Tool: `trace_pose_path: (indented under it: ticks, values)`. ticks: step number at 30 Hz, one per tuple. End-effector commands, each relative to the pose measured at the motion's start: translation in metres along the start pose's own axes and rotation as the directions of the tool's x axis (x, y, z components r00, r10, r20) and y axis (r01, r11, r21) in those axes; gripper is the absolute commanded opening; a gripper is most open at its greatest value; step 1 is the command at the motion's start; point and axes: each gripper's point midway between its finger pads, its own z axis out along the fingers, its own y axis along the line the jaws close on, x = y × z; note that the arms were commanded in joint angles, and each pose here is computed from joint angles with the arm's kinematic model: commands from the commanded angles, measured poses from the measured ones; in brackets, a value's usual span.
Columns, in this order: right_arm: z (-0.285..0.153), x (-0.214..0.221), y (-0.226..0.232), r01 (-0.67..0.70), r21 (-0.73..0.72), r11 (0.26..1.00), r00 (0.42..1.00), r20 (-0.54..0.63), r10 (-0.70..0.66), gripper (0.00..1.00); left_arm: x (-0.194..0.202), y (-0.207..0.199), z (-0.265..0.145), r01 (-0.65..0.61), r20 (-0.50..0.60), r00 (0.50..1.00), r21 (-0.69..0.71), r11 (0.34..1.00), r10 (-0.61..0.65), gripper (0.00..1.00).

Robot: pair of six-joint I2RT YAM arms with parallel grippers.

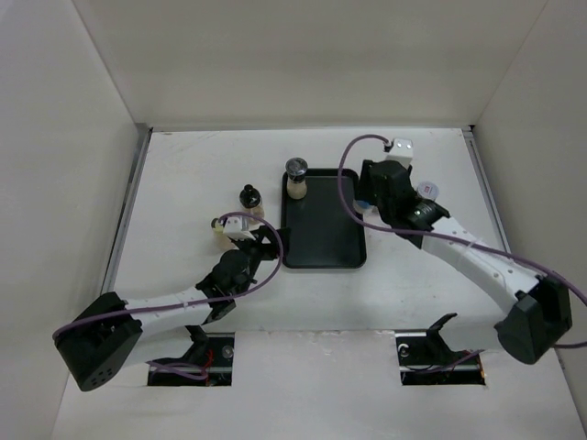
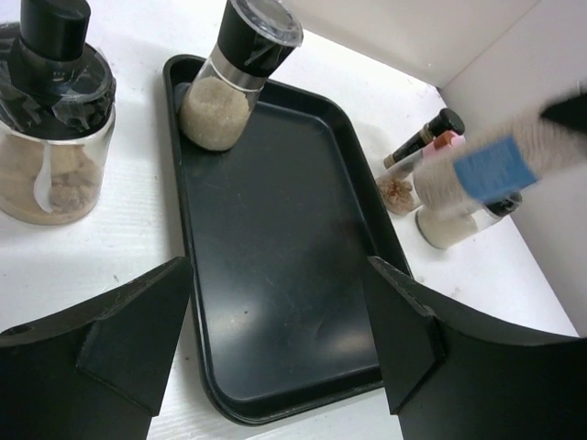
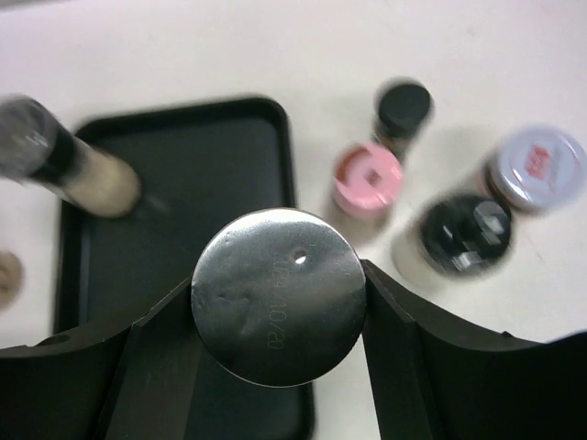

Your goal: Organize the condiment bottles

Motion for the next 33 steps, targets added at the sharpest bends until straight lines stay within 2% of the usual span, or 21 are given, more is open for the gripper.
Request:
trace_pose_path:
  ticks: [1,5,13,20,25,29,33]
  values:
    - [0.019,-0.06,0.054,-0.041,-0.135,0.99,0.986,0.155,0.062,0.44,-0.012,-0.009,0.002,0.031,0.044,0.999,0.035,0.999,-0.033,0.74]
    - [0.055,-0.068,0.08,-0.021,-0.153,0.988,0.984,0.173,0.047,0.43,-0.013,-0.007,0.002,0.032,0.049,0.998,0.027,0.999,-0.033,0.74]
    - [0.114,-0.068,0.088,0.0,-0.121,0.993,0.989,0.15,0.018,0.42,-0.01,-0.006,0.004,0.025,0.042,0.999,0.02,0.999,-0.026,0.74]
    - [0.141,-0.051,0.08,0.027,-0.077,0.997,0.991,0.13,-0.016,0.43,-0.009,-0.005,0.005,0.023,0.039,0.999,0.015,1.0,-0.023,0.74]
    - [0.146,-0.056,0.08,0.022,-0.064,0.998,0.986,0.165,-0.011,0.44,-0.009,-0.007,0.005,0.026,0.037,0.999,0.026,0.999,-0.027,0.74]
    - [0.152,-0.048,0.081,0.029,-0.058,0.998,0.987,0.159,-0.019,0.53,-0.007,-0.005,0.007,0.022,0.033,0.999,0.018,1.0,-0.022,0.74]
    - [0.145,-0.049,0.078,0.026,-0.054,0.998,0.986,0.163,-0.017,0.83,-0.009,-0.007,0.005,0.025,0.035,0.999,0.025,0.999,-0.026,0.74]
